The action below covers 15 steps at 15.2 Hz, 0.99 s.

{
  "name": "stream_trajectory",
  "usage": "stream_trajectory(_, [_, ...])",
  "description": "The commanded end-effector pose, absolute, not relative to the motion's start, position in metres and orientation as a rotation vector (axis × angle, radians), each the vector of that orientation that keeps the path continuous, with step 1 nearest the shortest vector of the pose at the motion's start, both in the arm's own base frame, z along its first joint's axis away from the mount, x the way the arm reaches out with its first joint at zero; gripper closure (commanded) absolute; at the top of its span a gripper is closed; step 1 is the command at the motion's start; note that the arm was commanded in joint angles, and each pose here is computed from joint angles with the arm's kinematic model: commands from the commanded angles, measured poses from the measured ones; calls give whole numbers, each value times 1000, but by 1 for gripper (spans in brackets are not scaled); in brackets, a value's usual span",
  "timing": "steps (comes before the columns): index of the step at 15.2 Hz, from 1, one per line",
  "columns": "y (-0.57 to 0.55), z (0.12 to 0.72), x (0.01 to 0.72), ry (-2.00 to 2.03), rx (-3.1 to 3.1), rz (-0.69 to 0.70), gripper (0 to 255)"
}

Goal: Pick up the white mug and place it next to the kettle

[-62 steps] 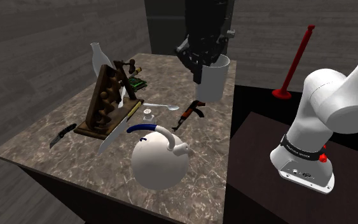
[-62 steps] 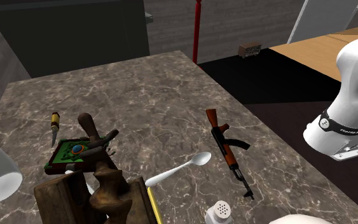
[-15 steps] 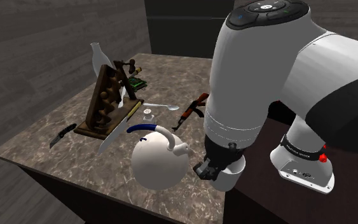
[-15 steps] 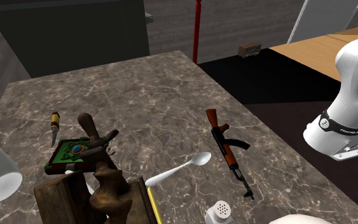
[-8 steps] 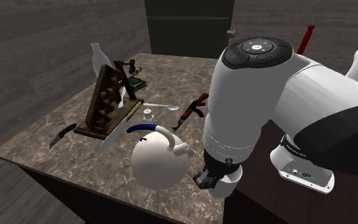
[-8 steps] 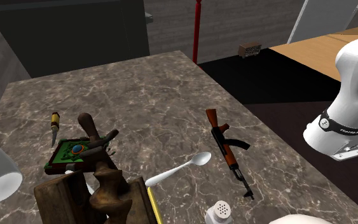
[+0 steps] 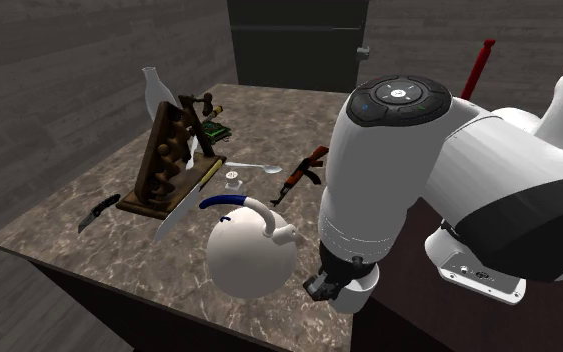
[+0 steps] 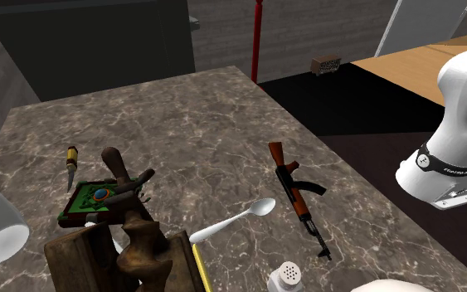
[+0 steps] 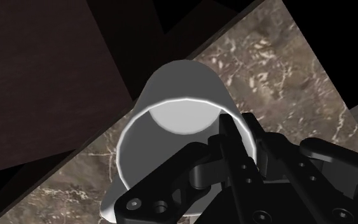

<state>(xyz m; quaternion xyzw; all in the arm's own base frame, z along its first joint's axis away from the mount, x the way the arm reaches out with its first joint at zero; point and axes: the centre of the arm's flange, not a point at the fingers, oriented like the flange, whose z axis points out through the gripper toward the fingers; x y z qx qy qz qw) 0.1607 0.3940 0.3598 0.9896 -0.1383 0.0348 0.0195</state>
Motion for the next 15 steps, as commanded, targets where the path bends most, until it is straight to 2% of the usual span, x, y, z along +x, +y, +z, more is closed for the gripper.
stream_trajectory(1, [394,360,161,-429,3071,108,255])
stream_trajectory(2, [394,360,161,-429,3071,108,0])
stream_trajectory(7, [394,360,161,-429,3071,108,0])
stream_trajectory(11, [396,410,158,-429,3071,108,0])
stream_trajectory(15, [396,410,157,-429,3071,108,0])
